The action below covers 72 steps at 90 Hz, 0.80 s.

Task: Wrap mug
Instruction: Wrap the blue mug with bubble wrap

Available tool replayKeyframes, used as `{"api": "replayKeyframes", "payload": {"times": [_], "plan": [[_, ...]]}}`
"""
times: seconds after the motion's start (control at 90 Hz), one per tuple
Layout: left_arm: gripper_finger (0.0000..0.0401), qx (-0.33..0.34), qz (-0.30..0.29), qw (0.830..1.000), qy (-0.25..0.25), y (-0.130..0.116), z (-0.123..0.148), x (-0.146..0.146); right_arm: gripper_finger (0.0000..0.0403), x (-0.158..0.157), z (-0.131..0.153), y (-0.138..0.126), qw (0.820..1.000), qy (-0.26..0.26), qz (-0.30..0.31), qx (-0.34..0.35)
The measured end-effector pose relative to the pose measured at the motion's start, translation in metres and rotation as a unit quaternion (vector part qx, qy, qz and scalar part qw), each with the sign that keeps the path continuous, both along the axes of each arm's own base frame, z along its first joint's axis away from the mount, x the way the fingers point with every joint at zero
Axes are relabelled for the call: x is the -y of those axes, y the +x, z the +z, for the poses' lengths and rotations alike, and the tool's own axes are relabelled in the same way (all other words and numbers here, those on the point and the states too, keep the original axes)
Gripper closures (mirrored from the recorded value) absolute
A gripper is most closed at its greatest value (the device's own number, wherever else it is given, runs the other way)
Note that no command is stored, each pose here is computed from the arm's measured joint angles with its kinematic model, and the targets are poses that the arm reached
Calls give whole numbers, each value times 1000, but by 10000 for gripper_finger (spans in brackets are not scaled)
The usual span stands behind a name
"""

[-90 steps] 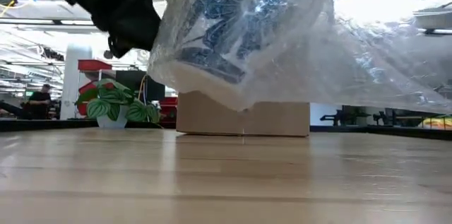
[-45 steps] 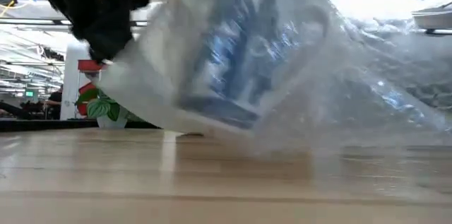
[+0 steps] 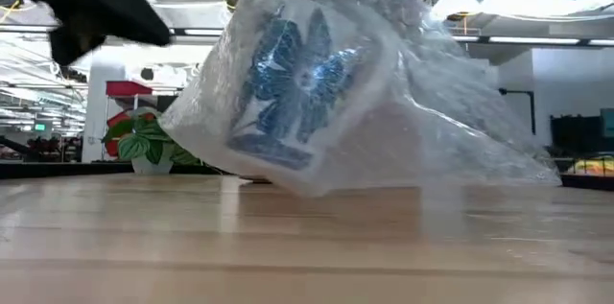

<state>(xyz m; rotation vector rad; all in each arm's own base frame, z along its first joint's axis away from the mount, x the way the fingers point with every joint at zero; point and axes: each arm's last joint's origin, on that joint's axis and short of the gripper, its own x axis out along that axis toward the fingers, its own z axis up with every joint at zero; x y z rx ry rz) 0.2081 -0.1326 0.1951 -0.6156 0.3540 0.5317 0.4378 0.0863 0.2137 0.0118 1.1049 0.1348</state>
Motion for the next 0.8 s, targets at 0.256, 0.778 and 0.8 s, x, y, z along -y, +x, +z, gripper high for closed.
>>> {"api": "replayKeyframes", "payload": {"times": [0.256, 0.778, 0.8], "plan": [[401, 20, 8, 1000, -4, 45, -37, -5, 367, -12, 2, 1, 1000, 25, 1, 18], [401, 55, -109, 993, -4, 85, -69, -6, 351, -32, 1, -3, 995, -15, 96, 29], [401, 53, -111, 992, -3, 85, -69, -7, 347, -32, 1, -3, 994, -17, 99, 29]]}}
